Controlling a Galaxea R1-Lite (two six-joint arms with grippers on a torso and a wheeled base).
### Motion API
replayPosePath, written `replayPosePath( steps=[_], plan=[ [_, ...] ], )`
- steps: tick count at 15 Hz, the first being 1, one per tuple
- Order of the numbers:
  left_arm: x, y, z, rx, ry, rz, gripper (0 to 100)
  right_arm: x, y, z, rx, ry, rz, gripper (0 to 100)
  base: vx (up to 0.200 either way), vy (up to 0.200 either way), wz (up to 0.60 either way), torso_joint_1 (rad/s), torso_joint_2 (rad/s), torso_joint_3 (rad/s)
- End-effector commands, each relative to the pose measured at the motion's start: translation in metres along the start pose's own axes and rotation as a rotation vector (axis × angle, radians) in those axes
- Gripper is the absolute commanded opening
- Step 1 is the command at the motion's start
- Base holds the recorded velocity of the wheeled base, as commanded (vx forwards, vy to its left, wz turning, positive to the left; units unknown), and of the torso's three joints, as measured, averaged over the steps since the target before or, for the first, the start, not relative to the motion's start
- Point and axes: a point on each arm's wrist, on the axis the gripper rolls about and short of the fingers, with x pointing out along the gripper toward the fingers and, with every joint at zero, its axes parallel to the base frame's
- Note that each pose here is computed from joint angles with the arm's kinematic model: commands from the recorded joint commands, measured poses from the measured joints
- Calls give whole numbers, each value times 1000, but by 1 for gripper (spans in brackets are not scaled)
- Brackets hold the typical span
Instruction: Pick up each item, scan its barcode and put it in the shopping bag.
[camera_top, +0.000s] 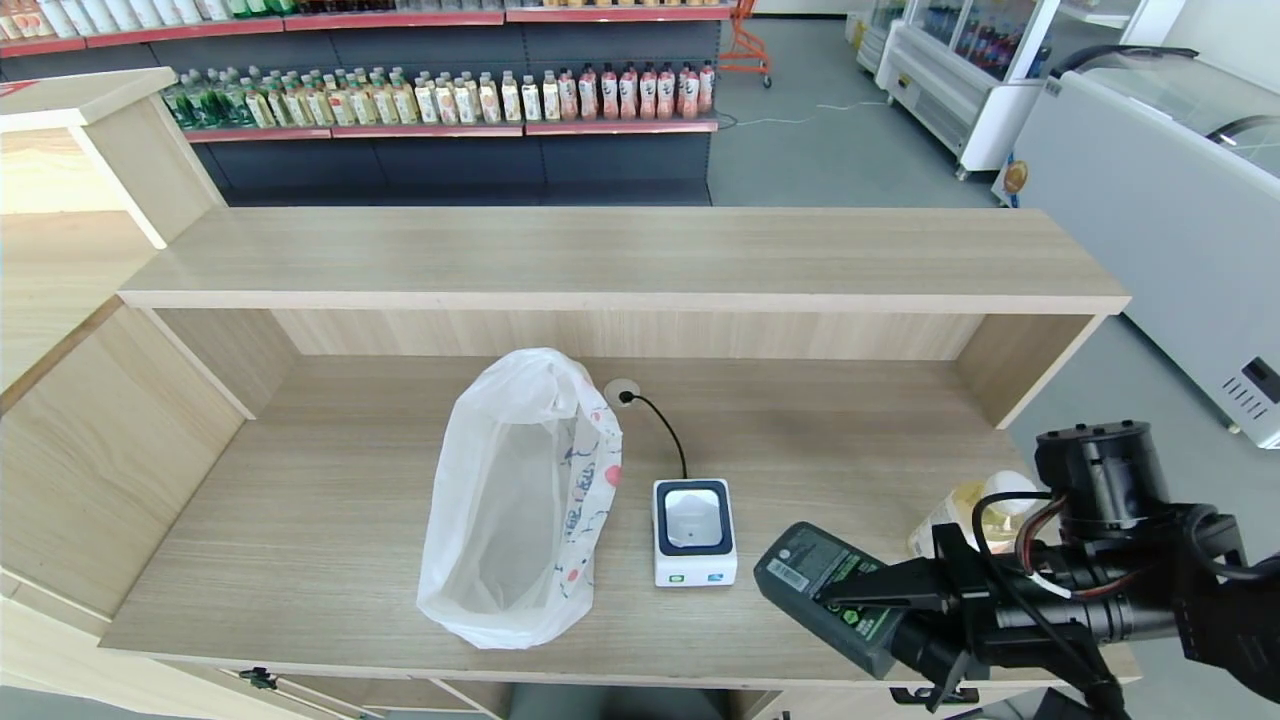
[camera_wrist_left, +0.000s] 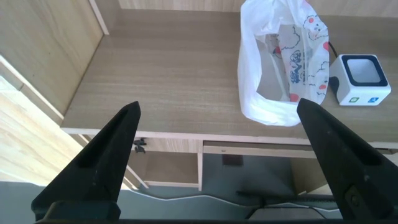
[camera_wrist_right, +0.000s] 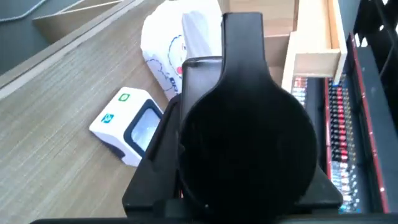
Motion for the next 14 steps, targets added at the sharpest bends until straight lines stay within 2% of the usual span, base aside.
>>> replayPosePath(
  steps=[1, 4, 5, 7, 11, 14],
  plan=[
    [0, 0, 0, 0, 0, 0, 100, 11, -4, 0, -65, -47, -18, 0, 0, 0, 0, 0, 0, 0],
    [0, 0, 0, 0, 0, 0, 100, 48, -3, 6, -198, -184, -46, 0, 0, 0, 0, 0, 0, 0],
    [0, 0, 0, 0, 0, -2, 100, 59, -5, 6, -242, -203, -63, 0, 0, 0, 0, 0, 0, 0],
    [0, 0, 0, 0, 0, 1, 100, 74, -2, 1, -289, -200, -95, 0, 0, 0, 0, 0, 0, 0],
    [0, 0, 0, 0, 0, -2, 100, 92, 1, -16, -303, -185, -113, 0, 0, 0, 0, 0, 0, 0],
    [0, 0, 0, 0, 0, 1, 100, 103, 0, -17, -341, -188, -138, 0, 0, 0, 0, 0, 0, 0]
  ],
)
